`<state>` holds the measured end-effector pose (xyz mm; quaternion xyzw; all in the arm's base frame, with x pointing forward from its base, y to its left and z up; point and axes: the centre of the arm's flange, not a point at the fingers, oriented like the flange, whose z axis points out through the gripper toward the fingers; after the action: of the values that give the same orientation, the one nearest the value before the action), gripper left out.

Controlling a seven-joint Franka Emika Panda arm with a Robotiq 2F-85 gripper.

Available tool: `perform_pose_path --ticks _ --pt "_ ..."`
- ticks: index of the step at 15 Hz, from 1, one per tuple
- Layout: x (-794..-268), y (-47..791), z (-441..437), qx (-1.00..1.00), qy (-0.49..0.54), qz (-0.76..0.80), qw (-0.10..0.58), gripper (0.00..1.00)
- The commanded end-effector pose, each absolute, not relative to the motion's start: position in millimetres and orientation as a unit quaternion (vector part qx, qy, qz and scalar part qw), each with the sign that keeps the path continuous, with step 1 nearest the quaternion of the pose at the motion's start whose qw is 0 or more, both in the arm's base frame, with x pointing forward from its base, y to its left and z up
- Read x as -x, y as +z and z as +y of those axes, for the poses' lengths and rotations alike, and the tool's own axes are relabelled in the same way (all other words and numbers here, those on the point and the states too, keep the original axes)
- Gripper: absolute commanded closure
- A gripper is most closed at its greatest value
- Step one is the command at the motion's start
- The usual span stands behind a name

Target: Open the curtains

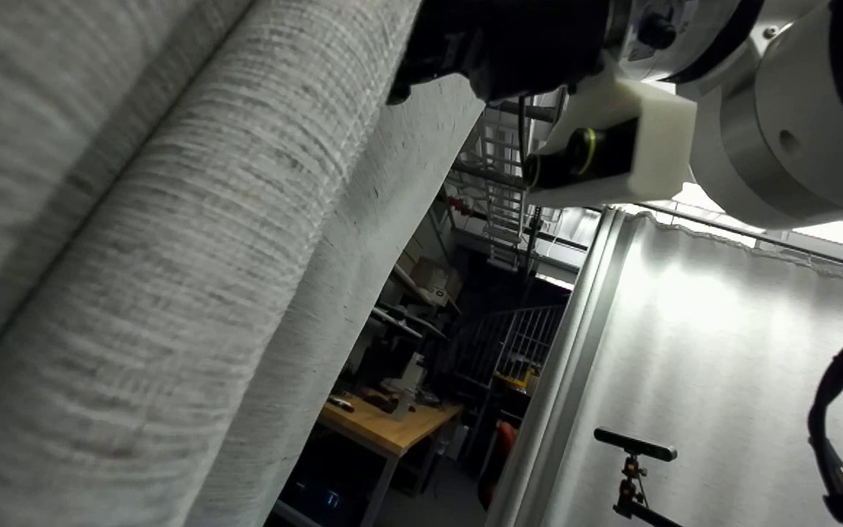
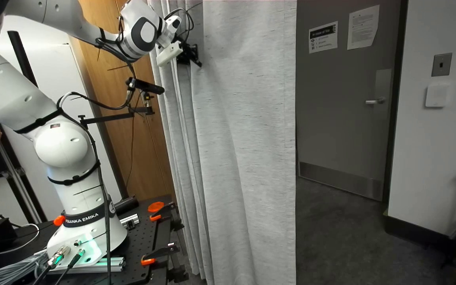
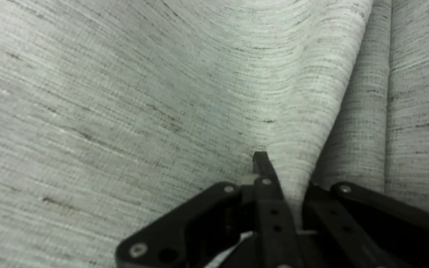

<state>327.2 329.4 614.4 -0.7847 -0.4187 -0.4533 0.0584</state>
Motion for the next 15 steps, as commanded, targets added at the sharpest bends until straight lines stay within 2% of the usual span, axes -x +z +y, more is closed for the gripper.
perform_pose_path --ticks 1,4,15 --pt "-301 553 368 0.797 -0.389 -0.456 0.074 1.00" --pt "-299 553 375 0.800 -0.387 -0.451 0.076 1.00" --pt "-256 544 406 0.773 -0.393 -0.475 0.148 1.00"
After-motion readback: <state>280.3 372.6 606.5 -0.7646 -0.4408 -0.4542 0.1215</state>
